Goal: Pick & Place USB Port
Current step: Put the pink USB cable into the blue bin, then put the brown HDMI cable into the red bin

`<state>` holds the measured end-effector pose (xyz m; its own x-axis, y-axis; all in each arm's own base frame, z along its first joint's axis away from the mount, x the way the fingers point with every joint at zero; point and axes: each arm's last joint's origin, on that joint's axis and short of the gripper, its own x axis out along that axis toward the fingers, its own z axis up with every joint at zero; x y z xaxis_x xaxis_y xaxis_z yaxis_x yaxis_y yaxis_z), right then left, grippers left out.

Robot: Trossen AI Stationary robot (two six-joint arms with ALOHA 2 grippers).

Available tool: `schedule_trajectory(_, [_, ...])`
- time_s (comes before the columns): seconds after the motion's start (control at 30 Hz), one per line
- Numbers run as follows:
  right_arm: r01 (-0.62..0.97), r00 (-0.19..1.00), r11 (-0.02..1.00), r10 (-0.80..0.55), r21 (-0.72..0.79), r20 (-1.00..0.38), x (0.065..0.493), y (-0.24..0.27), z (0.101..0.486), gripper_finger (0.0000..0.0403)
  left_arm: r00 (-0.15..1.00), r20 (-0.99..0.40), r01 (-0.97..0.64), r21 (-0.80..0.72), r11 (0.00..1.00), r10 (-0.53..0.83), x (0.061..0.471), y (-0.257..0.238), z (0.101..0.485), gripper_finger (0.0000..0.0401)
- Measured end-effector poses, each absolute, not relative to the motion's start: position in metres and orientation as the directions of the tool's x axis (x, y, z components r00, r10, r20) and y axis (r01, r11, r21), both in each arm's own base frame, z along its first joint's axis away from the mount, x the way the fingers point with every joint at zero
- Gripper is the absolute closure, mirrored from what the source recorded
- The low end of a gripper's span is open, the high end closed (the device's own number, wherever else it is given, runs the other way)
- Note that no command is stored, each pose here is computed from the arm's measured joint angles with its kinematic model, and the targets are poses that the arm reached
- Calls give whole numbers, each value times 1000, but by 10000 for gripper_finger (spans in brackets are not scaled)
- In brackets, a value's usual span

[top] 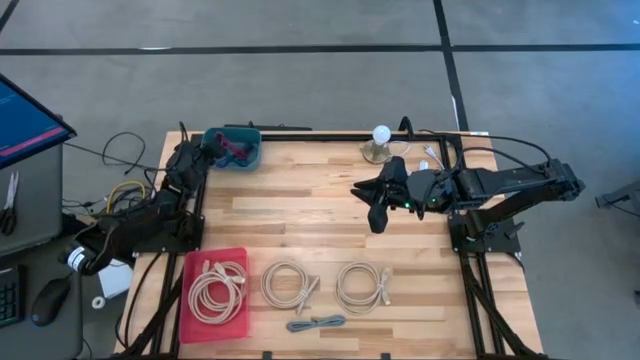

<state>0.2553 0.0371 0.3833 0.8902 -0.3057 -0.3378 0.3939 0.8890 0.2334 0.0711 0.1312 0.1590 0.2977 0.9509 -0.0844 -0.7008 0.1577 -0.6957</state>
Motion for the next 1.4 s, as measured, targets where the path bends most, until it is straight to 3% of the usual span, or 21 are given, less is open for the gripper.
schedule_trajectory(0.23, [394, 890, 889, -305, 234, -338, 255, 37, 383, 322, 299, -83, -683, -715, 152, 951, 71, 131, 159, 160])
schedule_trajectory(0.37, [391, 891, 890, -302, 234, -338, 255, 38, 383, 322, 317, -100, -683, -714, 154, 943, 72, 131, 157, 156])
schedule_trajectory(0.73, [369, 898, 899, -281, 234, -338, 254, 44, 383, 321, 452, -184, -616, -772, 157, 873, 76, 129, 151, 266])
schedule_trajectory(0.93, [370, 898, 899, -282, 234, -338, 254, 44, 383, 321, 490, -137, -595, -774, 216, 861, 81, 136, 171, 334])
schedule_trajectory(1.07, [372, 896, 900, -282, 229, -344, 254, 44, 383, 321, 507, -226, -662, -720, 208, 832, 86, 142, 186, 386])
schedule_trajectory(1.2, [377, 888, 900, -285, 218, -360, 253, 43, 381, 321, 483, -360, -765, -618, 184, 799, 88, 145, 201, 396])
schedule_trajectory(1.4, [381, 881, 901, -287, 206, -376, 252, 43, 379, 321, 475, -392, -788, -587, 183, 788, 88, 146, 206, 396])
